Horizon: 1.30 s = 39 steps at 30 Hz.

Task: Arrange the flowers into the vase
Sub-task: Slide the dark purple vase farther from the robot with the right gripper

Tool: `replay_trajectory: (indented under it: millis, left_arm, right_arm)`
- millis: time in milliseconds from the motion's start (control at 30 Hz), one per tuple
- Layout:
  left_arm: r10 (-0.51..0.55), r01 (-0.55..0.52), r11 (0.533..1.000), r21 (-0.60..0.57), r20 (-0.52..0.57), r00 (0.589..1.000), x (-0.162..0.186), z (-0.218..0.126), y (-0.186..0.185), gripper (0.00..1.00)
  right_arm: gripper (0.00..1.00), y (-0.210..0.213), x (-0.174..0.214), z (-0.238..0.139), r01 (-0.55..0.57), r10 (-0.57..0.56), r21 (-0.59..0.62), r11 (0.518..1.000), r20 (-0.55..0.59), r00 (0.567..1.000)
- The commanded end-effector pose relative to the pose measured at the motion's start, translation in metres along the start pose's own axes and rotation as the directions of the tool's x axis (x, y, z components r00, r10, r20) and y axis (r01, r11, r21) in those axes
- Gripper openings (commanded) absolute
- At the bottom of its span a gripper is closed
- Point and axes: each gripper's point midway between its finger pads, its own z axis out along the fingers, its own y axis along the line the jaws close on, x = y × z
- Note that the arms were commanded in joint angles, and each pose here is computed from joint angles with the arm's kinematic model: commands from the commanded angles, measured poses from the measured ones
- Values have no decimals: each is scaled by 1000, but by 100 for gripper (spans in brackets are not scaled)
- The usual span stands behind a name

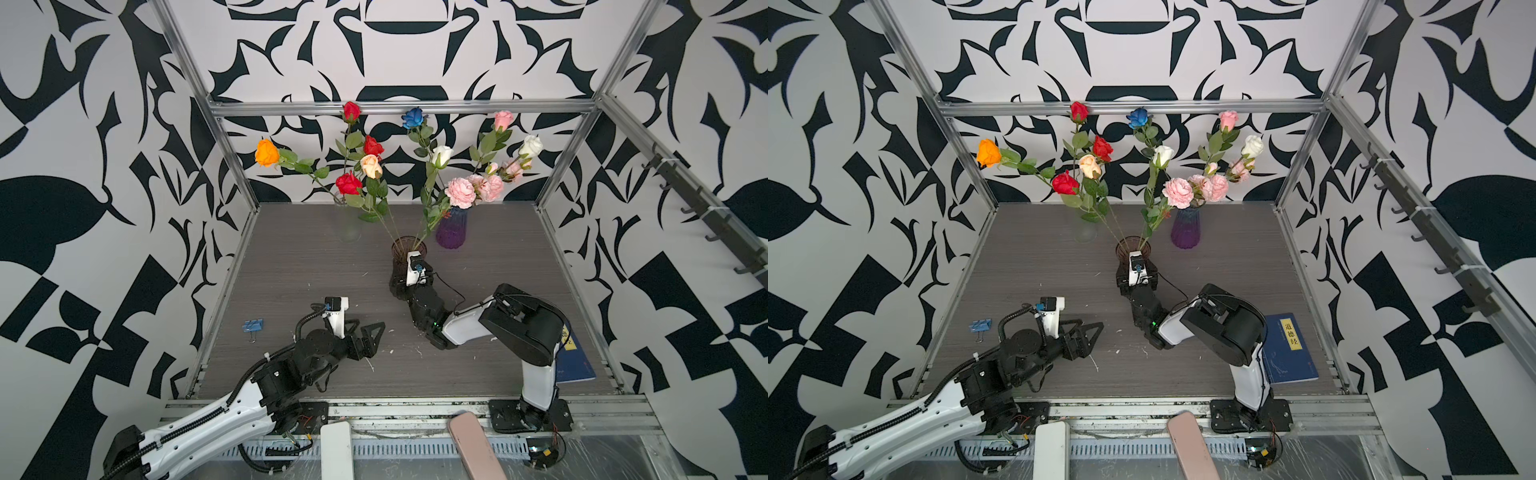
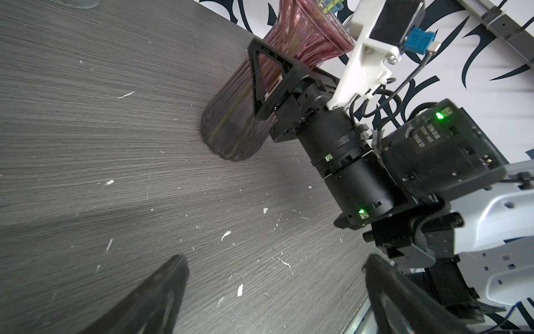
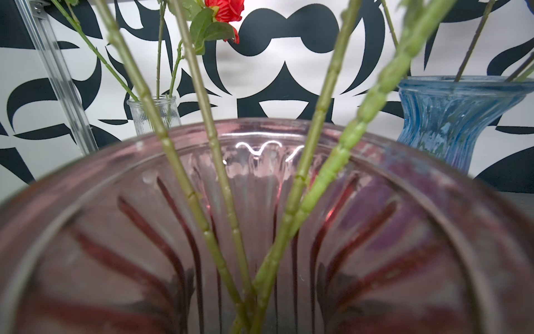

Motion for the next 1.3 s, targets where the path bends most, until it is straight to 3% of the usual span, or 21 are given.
replay_trajectory:
  millis: [0, 400, 1267]
  left_arm:
    - [-11, 11, 1000, 1, 27, 1000, -7, -2, -1, 99]
    - [-12, 12, 1000, 4, 27, 1000, -7, -3, -2, 99]
    - [-9, 9, 1000, 7, 29, 1000, -8, -3, -2, 99]
  right_arm:
    - [65, 7, -38, 3, -75, 75, -4, 997, 107, 991]
    - [64, 28, -36, 15, -72, 79, -67, 995, 103, 992]
    - [64, 52, -28, 38, -50, 54, -79, 996, 61, 997]
